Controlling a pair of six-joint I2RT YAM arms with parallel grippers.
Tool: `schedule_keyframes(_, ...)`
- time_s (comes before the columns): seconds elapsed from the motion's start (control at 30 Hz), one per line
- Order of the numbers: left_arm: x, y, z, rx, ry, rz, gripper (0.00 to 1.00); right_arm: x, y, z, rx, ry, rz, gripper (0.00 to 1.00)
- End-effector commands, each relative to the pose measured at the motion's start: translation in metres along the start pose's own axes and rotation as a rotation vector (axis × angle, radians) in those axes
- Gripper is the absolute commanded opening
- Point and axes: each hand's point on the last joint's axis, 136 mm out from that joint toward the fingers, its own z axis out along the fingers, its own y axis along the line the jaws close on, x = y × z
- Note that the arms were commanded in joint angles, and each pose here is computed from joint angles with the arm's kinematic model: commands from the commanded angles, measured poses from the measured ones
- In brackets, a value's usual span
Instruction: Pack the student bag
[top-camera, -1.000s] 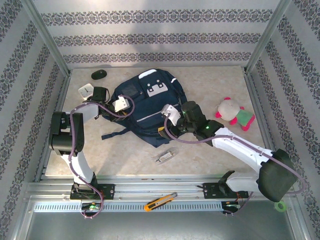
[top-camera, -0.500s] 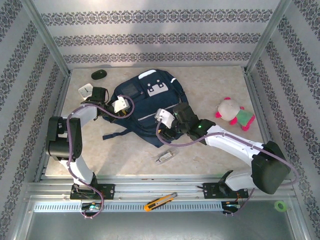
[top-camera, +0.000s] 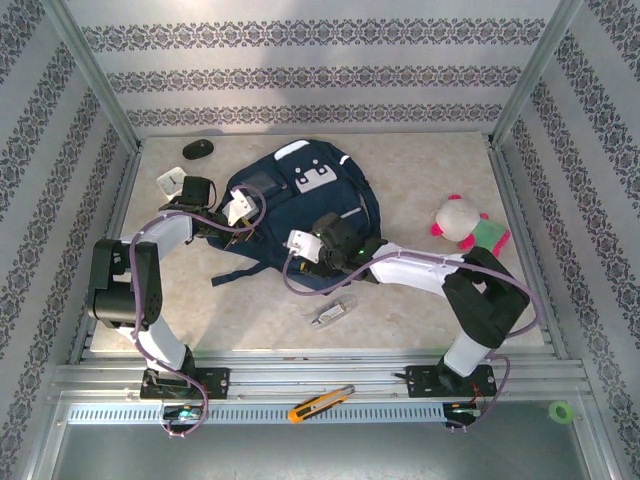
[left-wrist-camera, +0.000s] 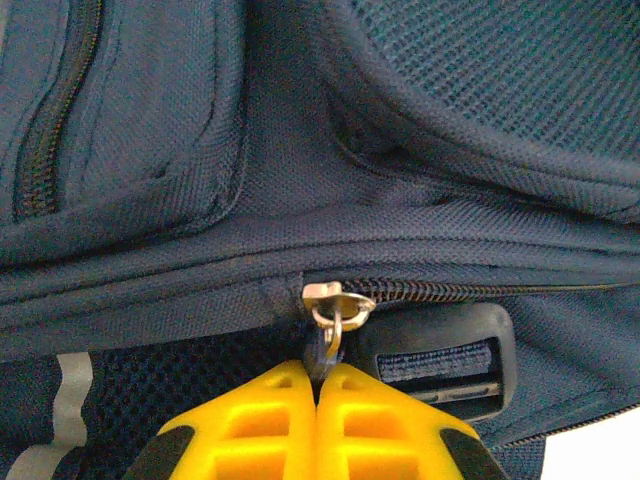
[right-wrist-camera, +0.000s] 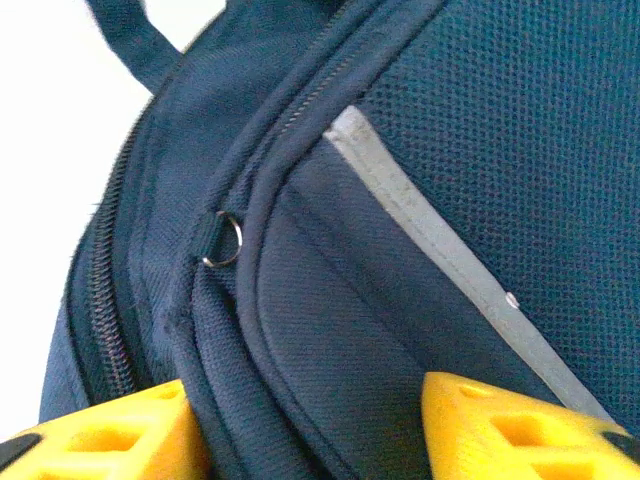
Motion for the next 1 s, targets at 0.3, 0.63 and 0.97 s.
schedule_keyframes(0.3, 0.006, -0.068, 0.006, 0.154, 0.125, -0.134, 0.00, -0.051, -0.074, -0.002, 0.256, -0.297, 0.297, 0.42)
schedule_keyframes(0.63, 0.004, -0.054, 0.008, 0.045, 0.159, -0.218, 0.00, -0.047, -0.095, -0.030, 0.309, -0.374, 0.402, 0.39)
schedule_keyframes(0.97, -0.019, -0.055, 0.002, 0.004, -0.030, -0.469, 0.09, -0.051, -0.086, -0.031, 0.234, -0.414, 0.436, 0.34)
